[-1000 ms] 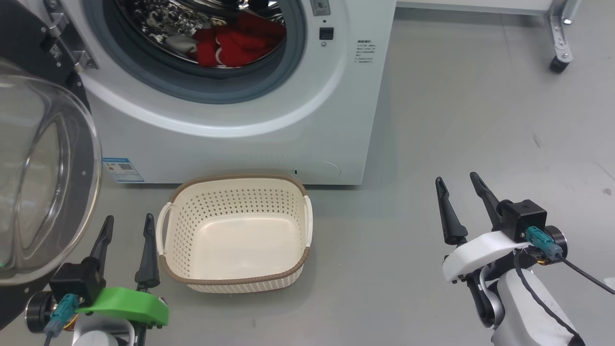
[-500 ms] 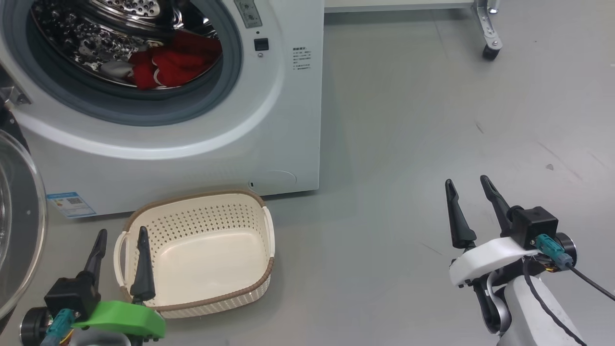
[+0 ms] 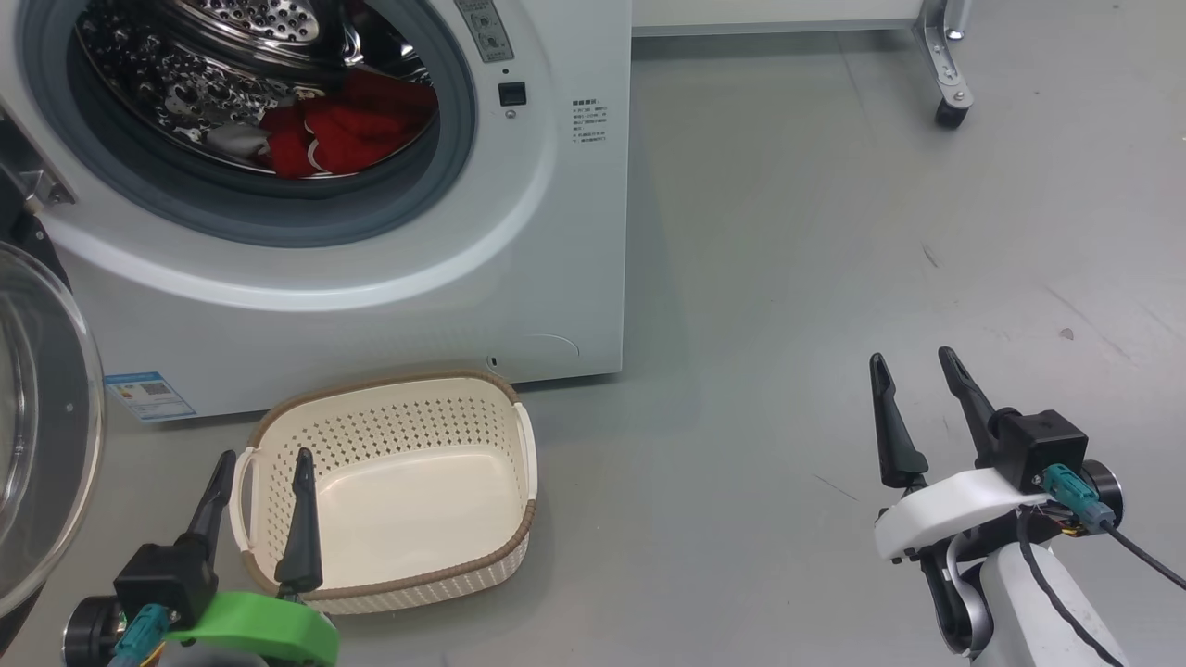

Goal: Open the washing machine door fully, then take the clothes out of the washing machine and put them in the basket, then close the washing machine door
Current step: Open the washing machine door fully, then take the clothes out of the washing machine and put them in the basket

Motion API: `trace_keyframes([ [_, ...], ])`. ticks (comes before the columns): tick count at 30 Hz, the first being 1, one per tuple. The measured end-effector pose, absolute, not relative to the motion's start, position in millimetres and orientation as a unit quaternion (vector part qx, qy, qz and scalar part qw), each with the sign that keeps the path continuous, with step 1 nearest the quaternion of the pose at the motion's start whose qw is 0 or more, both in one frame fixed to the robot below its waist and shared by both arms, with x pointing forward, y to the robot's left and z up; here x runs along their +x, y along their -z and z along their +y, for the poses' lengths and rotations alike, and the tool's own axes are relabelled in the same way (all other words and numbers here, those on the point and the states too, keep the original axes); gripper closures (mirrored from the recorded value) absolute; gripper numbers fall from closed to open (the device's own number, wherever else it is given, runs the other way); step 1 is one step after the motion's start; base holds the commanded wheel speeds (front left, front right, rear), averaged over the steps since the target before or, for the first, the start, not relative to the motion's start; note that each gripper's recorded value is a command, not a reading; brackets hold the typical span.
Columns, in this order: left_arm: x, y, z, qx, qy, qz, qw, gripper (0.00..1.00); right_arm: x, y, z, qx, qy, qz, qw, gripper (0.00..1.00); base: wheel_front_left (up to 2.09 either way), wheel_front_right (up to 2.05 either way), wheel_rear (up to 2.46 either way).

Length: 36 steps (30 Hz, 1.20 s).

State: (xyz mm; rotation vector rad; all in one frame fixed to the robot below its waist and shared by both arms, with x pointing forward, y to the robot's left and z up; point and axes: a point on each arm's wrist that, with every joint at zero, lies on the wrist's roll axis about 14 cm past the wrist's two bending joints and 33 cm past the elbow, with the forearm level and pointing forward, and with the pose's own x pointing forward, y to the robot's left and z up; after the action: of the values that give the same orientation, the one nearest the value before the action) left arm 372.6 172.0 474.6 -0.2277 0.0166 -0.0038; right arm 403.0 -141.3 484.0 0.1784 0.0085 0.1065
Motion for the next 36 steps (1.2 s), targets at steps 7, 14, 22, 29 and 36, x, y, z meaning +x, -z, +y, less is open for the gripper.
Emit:
trace_keyframes([
  [7, 368.4, -472.9, 179.4, -0.112, -0.012, 0.01, 0.994, 0.0, 403.1, -479.7, -132.3, 0.088, -0.066, 0.011, 0.994, 0.0, 0.0, 0.0, 0.0],
  [14, 366.0, -472.6, 181.3, -0.111, -0.018, 0.011, 0.994, 0.0, 403.8, -480.1, -130.5, 0.088, -0.068, 0.01, 0.994, 0.0, 0.0, 0.0, 0.0],
  [22, 365.2, -474.7, 181.3, -0.111, -0.019, 0.007, 0.994, 0.0, 403.9, -479.1, -129.0, 0.089, -0.07, 0.011, 0.994, 0.0, 0.0, 0.0, 0.0],
  [29, 364.5, -475.0, 182.6, -0.114, -0.023, 0.007, 0.993, 0.0, 405.1, -478.3, -127.2, 0.089, -0.072, 0.013, 0.993, 0.0, 0.01, -0.01, 0.0],
  [36, 363.3, -472.7, 187.2, -0.121, -0.033, 0.01, 0.992, 0.0, 406.2, -476.9, -125.8, 0.089, -0.073, 0.014, 0.993, 0.0, 0.22, -0.22, 0.0],
])
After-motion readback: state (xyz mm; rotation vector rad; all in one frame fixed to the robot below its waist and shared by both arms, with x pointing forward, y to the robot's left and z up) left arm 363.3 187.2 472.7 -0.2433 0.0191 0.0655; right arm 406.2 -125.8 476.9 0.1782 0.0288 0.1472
